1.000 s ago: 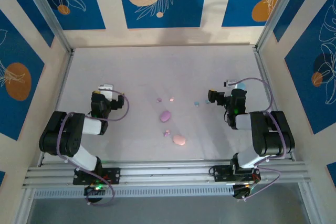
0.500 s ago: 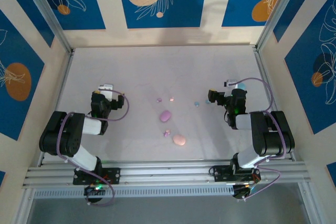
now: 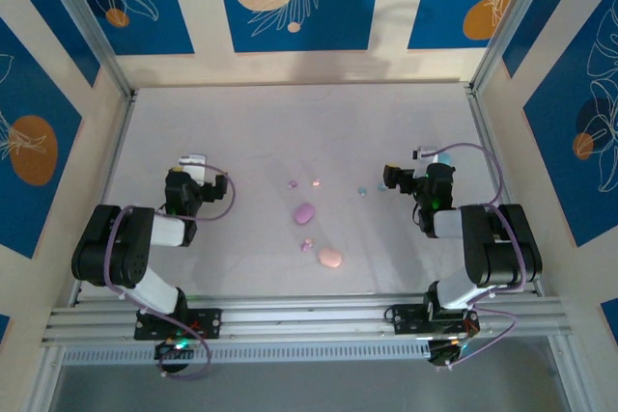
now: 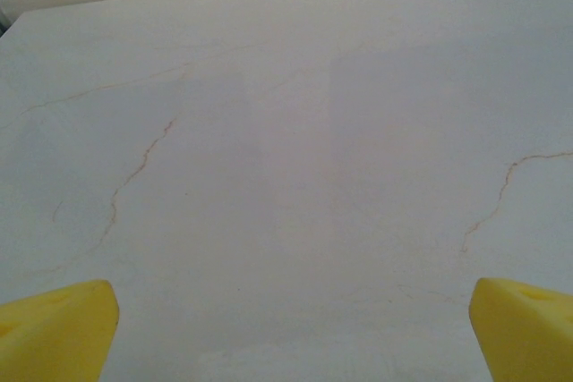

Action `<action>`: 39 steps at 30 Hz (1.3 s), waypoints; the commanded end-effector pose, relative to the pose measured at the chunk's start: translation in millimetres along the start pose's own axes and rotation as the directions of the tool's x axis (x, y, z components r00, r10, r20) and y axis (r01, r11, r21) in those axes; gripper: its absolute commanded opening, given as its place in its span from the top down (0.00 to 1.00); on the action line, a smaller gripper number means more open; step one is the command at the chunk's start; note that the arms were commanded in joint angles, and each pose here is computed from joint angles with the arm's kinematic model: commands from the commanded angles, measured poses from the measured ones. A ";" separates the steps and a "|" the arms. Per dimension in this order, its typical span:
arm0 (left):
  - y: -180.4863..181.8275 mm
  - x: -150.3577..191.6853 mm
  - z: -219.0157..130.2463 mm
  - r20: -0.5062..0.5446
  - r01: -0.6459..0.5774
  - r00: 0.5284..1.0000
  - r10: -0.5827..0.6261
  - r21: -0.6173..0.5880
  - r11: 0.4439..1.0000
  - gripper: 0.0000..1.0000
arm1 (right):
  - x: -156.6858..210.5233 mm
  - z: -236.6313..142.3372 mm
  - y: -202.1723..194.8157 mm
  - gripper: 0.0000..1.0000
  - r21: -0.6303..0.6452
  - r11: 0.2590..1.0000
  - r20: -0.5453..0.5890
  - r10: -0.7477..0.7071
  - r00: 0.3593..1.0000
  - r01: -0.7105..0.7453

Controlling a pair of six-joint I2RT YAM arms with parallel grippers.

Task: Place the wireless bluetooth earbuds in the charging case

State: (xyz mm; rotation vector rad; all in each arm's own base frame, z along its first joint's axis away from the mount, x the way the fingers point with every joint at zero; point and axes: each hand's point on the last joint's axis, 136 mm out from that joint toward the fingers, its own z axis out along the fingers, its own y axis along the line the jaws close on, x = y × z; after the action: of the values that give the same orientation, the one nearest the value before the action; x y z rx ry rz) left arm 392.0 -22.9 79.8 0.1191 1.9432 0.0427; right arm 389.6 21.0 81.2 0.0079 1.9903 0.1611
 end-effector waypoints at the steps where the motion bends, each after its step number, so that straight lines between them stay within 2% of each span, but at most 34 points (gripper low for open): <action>1: 2.3 -11.7 0.8 0.031 0.020 0.999 -0.020 0.011 1.000 0.00 | -13.9 2.1 0.1 0.01 -0.004 1.000 0.037 0.006 0.999 -0.006; 9: -2.4 -13.6 -3.8 0.059 0.011 0.998 -0.013 0.038 0.999 0.00 | -17.4 -0.4 4.1 0.00 -0.025 1.000 0.042 0.000 0.999 0.001; 11: -1.6 -15.2 -7.4 0.073 0.012 0.997 -0.014 0.034 0.999 0.00 | -25.3 -3.0 8.4 0.03 -0.035 0.999 0.029 -0.011 1.000 0.012; 15: 9.2 -26.8 -18.6 0.094 0.037 0.995 -0.036 -0.019 0.999 0.00 | -44.2 -16.5 6.1 0.02 -0.003 0.997 -0.080 0.079 0.994 -0.080; 18: 19.6 -35.7 -27.3 0.048 0.074 0.996 -0.071 -0.069 0.995 0.00 | -58.9 -29.7 0.4 0.01 0.038 0.982 -0.150 0.187 0.971 -0.183; 20: 28.2 -45.7 -37.9 0.047 0.125 0.992 -0.120 -0.111 0.986 0.00 | -63.2 -38.4 -10.9 0.01 0.111 0.953 -0.220 0.301 0.928 -0.282; 23: 35.1 -63.6 -59.5 0.113 0.247 0.966 -0.234 -0.123 0.961 0.00 | -55.4 -51.9 -44.9 0.01 0.303 0.869 -0.270 0.473 0.839 -0.392; 26: 41.9 -70.4 -82.5 0.173 0.414 0.904 -0.392 -0.122 0.902 0.00 | -48.9 -55.0 -50.8 0.01 0.270 0.838 -0.331 0.544 0.771 -0.475; 28: 29.2 -77.2 -92.0 0.170 0.437 0.889 -0.425 -0.035 0.899 0.00 | -44.1 -56.3 -57.7 0.00 0.268 0.793 -0.338 0.609 0.717 -0.547; 32: -2.8 -83.5 -101.4 0.051 0.498 0.860 -0.508 0.133 0.857 0.00 | -30.6 -53.6 -77.9 0.05 0.333 0.717 -0.346 0.697 0.627 -0.613; 36: -27.3 -83.7 -106.4 -0.054 0.561 0.822 -0.567 0.245 0.791 0.00 | -17.8 -42.8 -86.7 0.10 0.392 0.708 -0.411 0.706 0.577 -0.587; 39: -34.1 -83.3 -108.8 -0.101 0.612 0.786 -0.610 0.262 0.746 0.00 | -11.3 -33.3 -90.5 0.14 0.419 0.707 -0.448 0.707 0.548 -0.569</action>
State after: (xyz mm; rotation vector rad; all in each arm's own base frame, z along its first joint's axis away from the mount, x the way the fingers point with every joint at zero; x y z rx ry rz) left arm 323.7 -47.1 185.9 -0.3051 1.8697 -0.5212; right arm 371.6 -79.4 94.7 0.9605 2.4734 0.4174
